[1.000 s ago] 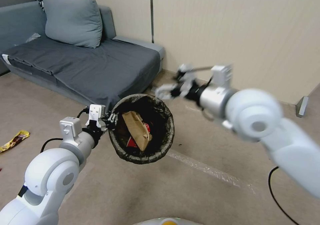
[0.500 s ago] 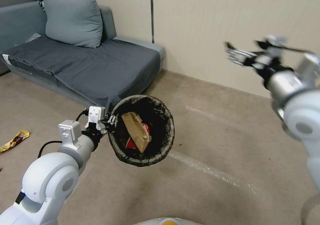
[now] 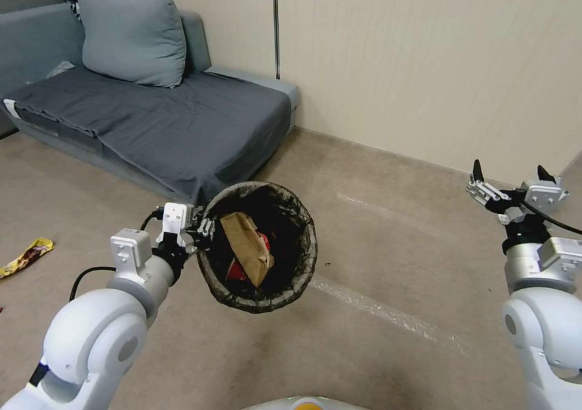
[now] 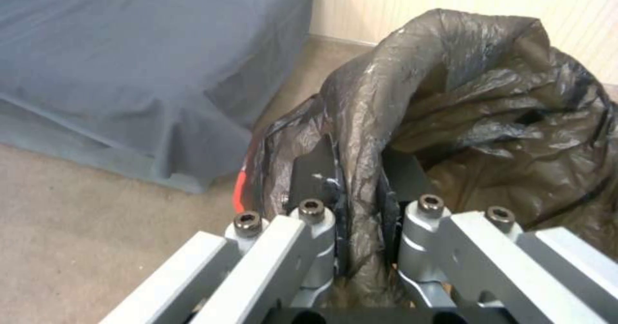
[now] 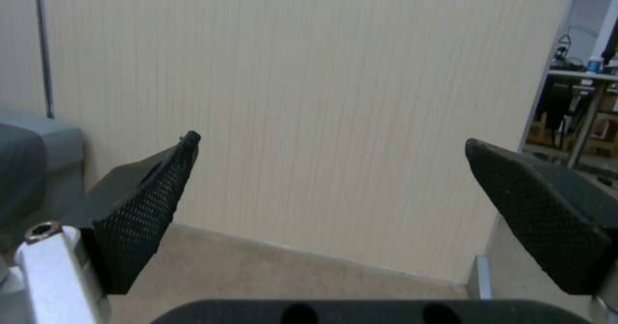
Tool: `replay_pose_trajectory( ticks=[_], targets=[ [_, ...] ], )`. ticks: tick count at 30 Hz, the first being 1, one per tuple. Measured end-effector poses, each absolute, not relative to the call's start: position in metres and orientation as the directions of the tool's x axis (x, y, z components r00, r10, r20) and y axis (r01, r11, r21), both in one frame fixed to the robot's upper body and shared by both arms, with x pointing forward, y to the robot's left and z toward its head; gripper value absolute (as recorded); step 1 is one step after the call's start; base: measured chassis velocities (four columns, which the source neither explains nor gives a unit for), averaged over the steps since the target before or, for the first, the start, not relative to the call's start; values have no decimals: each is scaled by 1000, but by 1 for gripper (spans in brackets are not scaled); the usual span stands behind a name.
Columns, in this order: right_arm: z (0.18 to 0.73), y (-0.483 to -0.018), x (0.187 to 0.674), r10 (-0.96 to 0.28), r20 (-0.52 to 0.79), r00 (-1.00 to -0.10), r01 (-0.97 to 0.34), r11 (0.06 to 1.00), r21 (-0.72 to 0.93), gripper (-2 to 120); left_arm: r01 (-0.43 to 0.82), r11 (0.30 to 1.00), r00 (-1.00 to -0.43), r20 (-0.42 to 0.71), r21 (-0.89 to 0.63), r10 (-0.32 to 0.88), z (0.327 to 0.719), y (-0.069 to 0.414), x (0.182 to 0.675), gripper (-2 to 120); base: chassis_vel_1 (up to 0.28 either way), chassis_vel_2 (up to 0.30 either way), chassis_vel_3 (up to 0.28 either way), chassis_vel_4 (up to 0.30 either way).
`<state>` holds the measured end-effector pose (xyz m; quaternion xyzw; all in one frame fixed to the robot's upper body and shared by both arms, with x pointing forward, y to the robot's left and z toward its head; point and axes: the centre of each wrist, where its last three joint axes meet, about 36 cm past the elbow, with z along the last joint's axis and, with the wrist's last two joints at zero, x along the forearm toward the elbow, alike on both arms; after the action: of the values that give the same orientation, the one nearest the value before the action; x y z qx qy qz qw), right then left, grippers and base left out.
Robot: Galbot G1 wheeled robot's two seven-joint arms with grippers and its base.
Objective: Pick up the trash bin, then pick up the garbage from the floor and place it into the trash bin.
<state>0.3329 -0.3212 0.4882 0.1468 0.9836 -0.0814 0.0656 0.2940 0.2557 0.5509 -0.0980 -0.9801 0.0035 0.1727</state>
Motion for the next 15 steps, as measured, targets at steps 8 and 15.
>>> replay_pose_trajectory(
  ticks=[8,15],
  targets=[
    [474,-315,336,273,-127,-953,290,946,-142,100,171,985,-927,335,-23,169,554,259,294,6,0,0,0,0],
    [468,-312,337,266,-117,-957,282,949,-145,100,170,985,-928,330,-34,172,555,259,296,6,0,0,0,0]
  ],
)
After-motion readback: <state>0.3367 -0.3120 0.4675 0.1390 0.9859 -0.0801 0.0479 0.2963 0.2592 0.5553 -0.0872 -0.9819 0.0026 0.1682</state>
